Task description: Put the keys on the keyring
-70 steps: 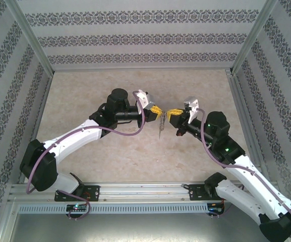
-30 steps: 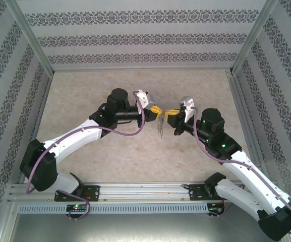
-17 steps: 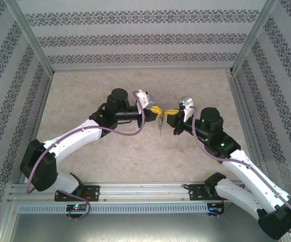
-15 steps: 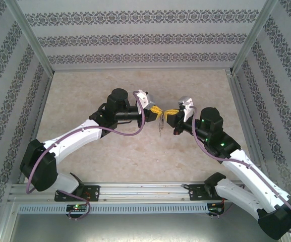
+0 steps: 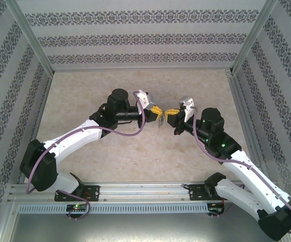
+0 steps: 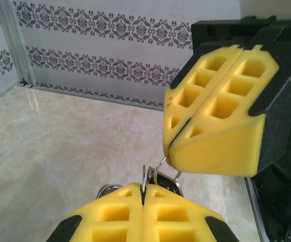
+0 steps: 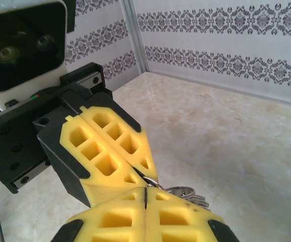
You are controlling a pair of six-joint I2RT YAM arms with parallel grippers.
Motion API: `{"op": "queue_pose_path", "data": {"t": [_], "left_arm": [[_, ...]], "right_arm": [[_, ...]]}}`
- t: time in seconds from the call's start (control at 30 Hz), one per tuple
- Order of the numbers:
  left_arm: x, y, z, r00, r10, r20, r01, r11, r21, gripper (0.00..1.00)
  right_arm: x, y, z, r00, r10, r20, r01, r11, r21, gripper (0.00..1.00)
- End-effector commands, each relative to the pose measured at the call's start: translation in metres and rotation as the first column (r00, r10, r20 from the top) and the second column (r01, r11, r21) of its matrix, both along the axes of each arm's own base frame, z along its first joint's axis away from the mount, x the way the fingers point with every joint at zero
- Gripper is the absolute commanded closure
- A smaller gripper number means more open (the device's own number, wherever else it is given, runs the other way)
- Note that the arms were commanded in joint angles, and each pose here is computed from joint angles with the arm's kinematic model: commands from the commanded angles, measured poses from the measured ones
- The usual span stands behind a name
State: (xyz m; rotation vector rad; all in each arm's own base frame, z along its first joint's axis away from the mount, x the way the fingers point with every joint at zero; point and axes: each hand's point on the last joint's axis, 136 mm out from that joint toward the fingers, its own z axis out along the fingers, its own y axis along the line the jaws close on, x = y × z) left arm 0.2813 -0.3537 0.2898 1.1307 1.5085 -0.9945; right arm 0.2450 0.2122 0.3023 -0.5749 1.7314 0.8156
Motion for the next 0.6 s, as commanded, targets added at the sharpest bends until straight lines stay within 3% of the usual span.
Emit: {"op": "queue_pose_path", "data": {"t": [0.0,0.57], "left_arm": [[-0.0094,-0.0075,0.0226,0.997,-0.044,0.059,0.046,0.998,-0.041,1.00],[-0.0096,-0.0077,0.0231,0.997,-0.044,0.058,0.047,0.998,-0.046,1.00]], "right_arm": [[0.0015,-0.0069,0.0221,0.996,-0.031,0.080,0.029,0.999,0.026,1.00],[0.0077,0.0024,0.0140,0.999,-0.001,0.050,0.000,1.000,0.017,1.00]]}}
